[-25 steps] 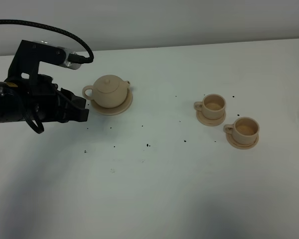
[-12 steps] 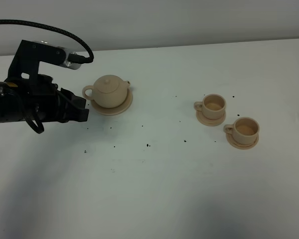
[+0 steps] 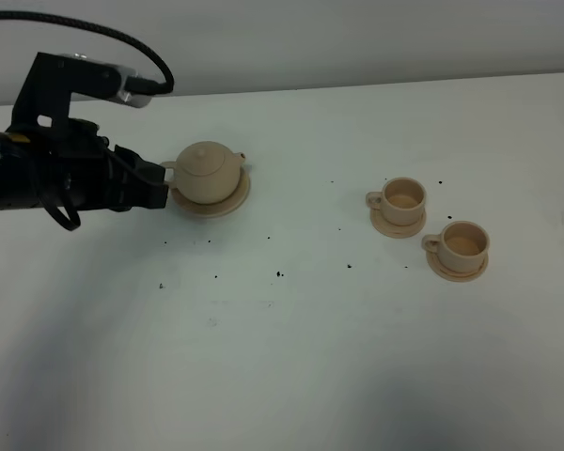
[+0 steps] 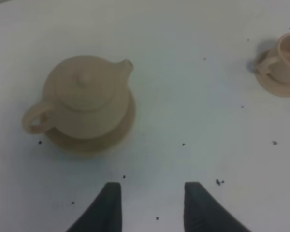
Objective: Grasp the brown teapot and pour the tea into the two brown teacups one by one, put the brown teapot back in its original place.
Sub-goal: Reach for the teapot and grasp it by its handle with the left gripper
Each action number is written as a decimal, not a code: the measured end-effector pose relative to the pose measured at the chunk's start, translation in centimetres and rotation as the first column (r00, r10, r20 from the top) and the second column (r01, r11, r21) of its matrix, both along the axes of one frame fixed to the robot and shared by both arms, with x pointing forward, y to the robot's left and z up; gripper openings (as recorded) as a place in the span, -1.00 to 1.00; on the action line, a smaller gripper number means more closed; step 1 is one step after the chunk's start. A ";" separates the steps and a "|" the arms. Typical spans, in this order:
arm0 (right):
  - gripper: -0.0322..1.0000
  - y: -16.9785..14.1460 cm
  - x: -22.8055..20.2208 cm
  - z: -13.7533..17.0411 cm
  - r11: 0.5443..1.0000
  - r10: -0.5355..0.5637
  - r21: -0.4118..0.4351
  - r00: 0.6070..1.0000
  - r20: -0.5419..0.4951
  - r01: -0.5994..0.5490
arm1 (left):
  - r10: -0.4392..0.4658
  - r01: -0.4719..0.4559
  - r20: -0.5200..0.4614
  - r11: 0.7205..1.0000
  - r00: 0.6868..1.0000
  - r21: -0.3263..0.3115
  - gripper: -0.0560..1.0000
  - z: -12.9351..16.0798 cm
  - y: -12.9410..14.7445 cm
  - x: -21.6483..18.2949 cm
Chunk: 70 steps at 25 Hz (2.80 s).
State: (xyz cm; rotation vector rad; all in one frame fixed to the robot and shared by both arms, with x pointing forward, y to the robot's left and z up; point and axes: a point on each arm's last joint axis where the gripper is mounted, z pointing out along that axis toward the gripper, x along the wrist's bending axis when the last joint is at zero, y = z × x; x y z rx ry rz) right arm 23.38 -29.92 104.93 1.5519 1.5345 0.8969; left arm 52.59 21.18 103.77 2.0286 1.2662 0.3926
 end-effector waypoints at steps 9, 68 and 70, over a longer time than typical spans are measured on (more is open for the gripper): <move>-0.47 0.0 0.0 0.0 1.000 0.000 0.000 1.000 0.000 0.000 | -0.123 0.132 -0.210 0.991 0.970 0.029 -0.22 3.2 -1.5 3.6; -0.47 0.0 0.0 0.0 1.000 0.001 -0.001 1.000 0.000 -0.001 | -0.286 0.405 -0.296 0.751 0.911 0.521 -0.22 -12.5 0.0 17.4; -0.47 0.0 0.0 0.0 1.000 0.001 -0.001 1.000 0.000 -0.001 | -0.295 0.410 -0.294 0.761 0.909 0.504 -0.22 -12.5 -0.2 17.4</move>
